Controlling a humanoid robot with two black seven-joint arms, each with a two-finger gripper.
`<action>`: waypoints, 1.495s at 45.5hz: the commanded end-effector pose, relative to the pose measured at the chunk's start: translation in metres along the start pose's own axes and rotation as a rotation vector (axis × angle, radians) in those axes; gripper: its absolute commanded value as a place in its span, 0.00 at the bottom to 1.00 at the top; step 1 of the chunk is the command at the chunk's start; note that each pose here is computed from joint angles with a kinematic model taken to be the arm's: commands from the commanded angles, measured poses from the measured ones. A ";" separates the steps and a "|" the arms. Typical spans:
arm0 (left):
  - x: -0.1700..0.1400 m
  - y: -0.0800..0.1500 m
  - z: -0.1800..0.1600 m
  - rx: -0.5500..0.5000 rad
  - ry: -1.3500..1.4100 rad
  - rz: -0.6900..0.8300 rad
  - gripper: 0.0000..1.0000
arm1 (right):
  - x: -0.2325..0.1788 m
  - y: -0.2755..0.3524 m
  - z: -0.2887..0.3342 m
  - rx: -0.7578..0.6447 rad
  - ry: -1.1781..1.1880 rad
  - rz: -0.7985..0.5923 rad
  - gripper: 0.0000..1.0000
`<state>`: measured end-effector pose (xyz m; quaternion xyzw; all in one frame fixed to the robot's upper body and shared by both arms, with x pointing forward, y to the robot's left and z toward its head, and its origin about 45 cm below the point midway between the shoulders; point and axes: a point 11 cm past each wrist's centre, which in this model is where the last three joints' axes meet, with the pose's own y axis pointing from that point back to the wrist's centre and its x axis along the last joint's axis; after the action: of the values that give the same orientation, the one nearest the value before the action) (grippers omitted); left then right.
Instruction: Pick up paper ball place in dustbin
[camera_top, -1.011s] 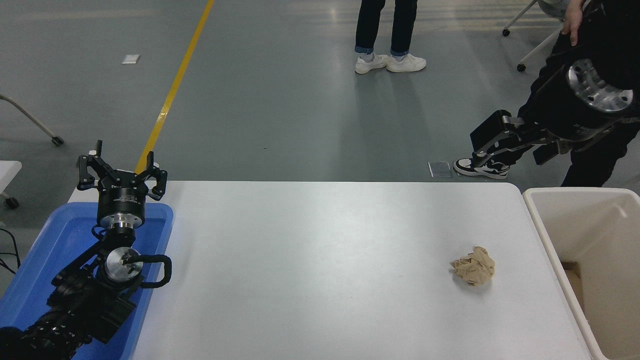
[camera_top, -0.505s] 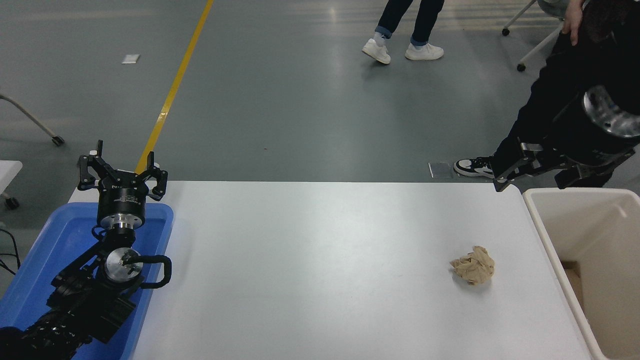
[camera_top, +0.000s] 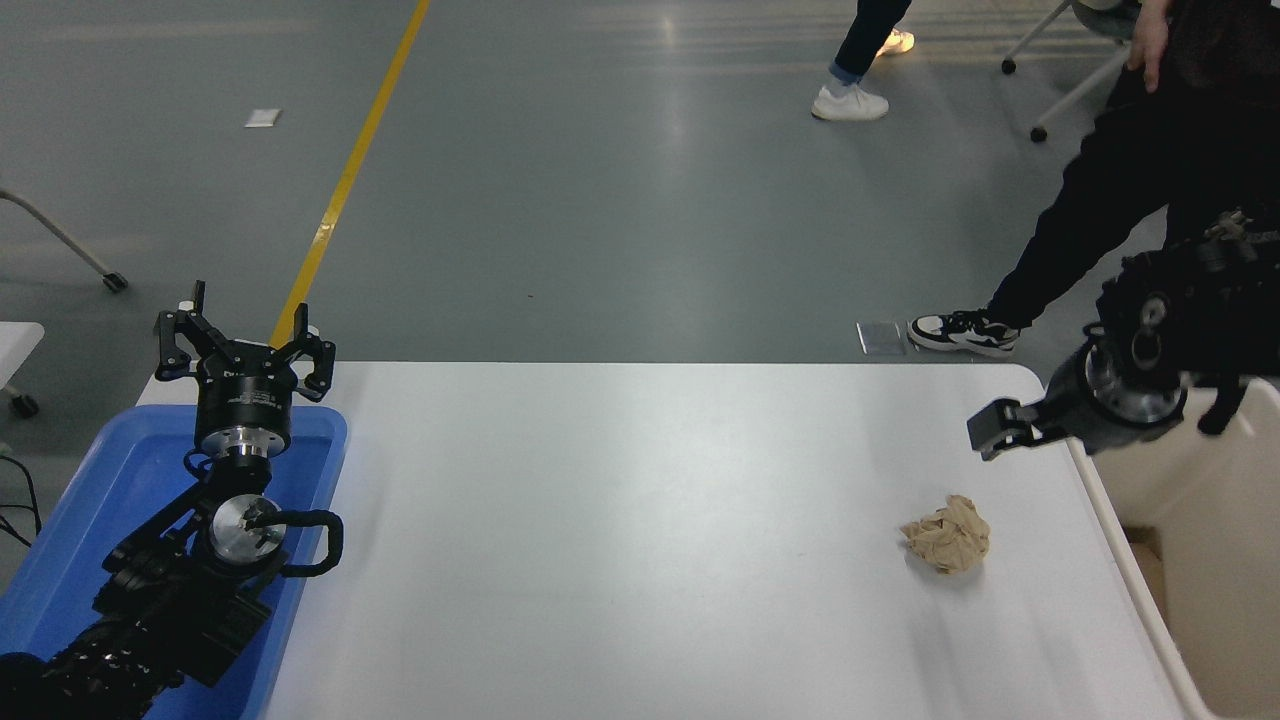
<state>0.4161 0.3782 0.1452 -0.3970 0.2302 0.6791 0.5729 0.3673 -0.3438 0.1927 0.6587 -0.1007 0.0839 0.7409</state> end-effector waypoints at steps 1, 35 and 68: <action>0.000 0.000 0.000 0.000 0.000 0.000 0.99 | -0.014 -0.043 -0.016 0.031 -0.036 0.021 1.00; 0.000 0.000 0.000 0.000 0.000 0.000 0.99 | -0.039 -0.103 -0.025 0.014 -0.104 0.090 1.00; 0.000 0.000 0.000 0.000 0.000 0.000 0.99 | -0.050 -0.112 -0.024 0.019 -0.132 0.073 0.00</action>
<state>0.4162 0.3782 0.1452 -0.3967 0.2300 0.6792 0.5730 0.3495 -0.3331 0.0686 0.6638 -0.1741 0.0723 0.7238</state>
